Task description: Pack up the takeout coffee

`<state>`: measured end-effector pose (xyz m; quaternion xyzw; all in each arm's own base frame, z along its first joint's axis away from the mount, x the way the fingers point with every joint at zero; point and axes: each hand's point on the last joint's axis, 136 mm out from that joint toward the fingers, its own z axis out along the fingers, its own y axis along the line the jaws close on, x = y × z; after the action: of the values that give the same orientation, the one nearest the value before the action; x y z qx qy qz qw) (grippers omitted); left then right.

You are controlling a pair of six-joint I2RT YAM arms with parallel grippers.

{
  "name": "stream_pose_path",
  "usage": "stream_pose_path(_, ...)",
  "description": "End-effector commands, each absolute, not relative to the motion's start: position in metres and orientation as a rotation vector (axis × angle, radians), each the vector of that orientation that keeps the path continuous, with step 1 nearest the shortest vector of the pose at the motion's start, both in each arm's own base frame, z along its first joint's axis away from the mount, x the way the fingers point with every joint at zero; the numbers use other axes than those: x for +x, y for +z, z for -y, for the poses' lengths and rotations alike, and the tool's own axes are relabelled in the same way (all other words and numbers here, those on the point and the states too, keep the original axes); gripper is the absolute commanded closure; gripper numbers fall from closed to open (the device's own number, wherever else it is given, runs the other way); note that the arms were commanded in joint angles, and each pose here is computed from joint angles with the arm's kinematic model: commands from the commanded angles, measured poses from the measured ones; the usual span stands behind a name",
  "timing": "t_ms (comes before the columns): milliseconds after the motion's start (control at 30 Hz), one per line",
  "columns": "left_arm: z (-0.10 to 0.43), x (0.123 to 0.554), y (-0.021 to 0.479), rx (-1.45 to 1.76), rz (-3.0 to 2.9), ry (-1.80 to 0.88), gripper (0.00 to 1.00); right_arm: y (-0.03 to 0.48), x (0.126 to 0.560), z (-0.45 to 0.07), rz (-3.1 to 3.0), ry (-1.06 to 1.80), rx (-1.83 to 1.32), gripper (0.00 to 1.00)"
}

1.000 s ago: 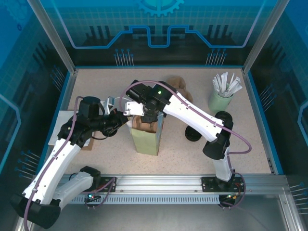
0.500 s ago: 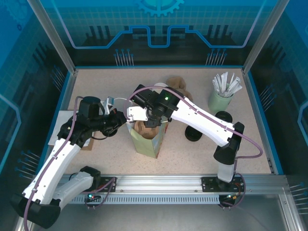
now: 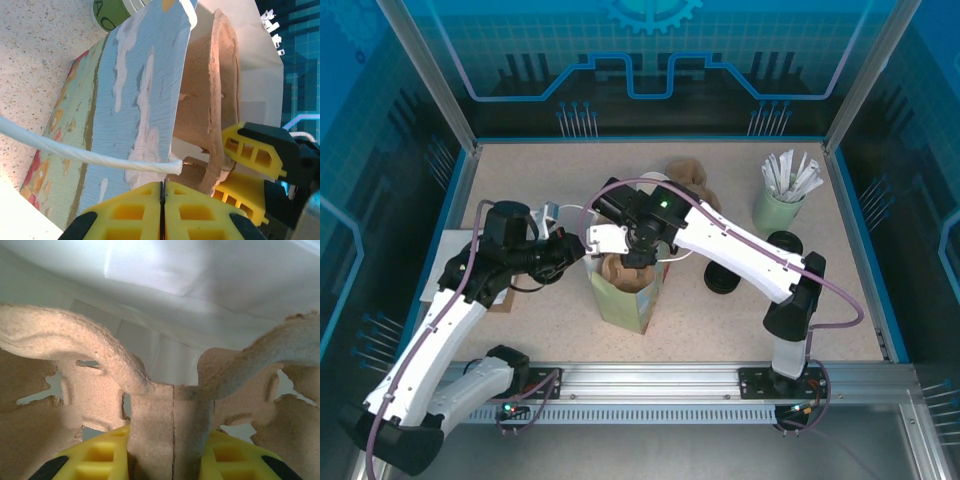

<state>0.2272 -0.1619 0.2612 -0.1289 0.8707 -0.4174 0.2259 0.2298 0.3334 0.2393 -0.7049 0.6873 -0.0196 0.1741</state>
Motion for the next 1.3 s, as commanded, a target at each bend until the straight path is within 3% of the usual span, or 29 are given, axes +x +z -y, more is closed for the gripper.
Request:
stream_pose_path(0, 0.162, 0.226, 0.282, -0.281, -2.33, -1.133, 0.91, 0.234, 0.218, -0.326, -2.08, 0.017, -1.988, 0.73)
stream_pose_path(367, 0.175, 0.217, 0.282, -0.208, -2.319, -1.145, 0.91, 0.227, 0.239, -0.319, -2.294, 0.022, -1.805, 0.73)
stream_pose_path(1267, 0.17, 0.219, 0.27, -0.243, -2.339, -1.061, 0.91, 0.197, 0.239, -0.304, -2.317, 0.003, -1.926, 0.73)
